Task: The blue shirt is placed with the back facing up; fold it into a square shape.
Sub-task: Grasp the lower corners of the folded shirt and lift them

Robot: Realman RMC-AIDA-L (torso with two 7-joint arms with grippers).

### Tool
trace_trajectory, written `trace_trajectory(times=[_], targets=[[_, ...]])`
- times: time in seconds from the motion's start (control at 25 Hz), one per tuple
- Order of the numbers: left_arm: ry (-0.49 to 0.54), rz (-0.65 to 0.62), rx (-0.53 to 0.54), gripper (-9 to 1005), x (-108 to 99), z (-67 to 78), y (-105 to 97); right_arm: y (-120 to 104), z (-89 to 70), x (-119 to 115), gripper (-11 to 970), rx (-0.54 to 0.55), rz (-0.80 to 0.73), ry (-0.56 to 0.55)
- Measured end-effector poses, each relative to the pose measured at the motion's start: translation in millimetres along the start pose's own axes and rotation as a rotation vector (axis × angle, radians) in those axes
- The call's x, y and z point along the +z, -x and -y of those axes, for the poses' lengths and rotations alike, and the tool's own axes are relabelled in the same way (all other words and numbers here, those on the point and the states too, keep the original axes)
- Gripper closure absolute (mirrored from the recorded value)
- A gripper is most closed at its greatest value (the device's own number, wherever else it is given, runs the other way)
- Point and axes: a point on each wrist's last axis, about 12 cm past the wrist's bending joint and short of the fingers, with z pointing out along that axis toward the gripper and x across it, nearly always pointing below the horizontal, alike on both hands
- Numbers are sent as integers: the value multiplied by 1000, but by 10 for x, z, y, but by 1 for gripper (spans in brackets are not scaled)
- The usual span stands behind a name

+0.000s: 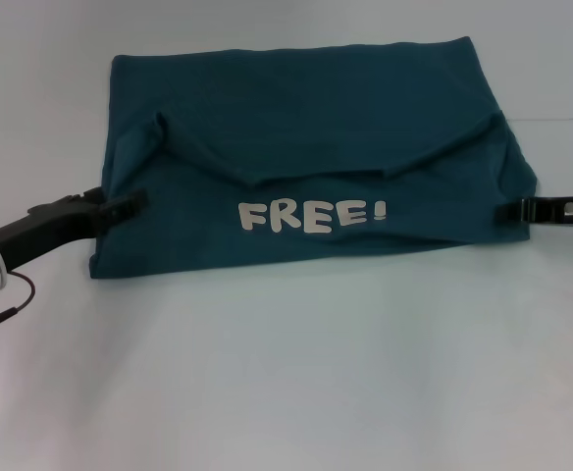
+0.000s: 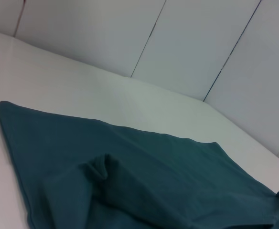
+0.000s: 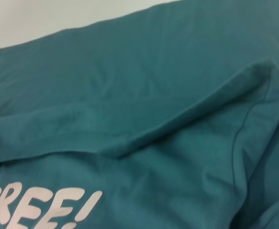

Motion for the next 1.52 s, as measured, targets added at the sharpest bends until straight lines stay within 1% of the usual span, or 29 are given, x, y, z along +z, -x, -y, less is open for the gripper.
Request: trace_trajectory(times=[0.08, 0.4, 0.76, 1.16, 1.52], targets=[[0, -1, -3, 198, -1, 2, -10, 16, 5, -7, 753, -2, 7, -4], [14, -26, -4, 198, -2, -15, -72, 132, -8, -16, 947, -27, 31, -13], [40, -46, 4, 197, -14, -47, -106, 143, 15, -21, 950, -26, 33, -22], [94, -147, 88, 197, 27, -87, -201, 120, 29, -26, 950, -23, 29, -23], [91, -192, 137, 197, 116, -16, -266, 118, 34, -28, 949, -26, 26, -25]])
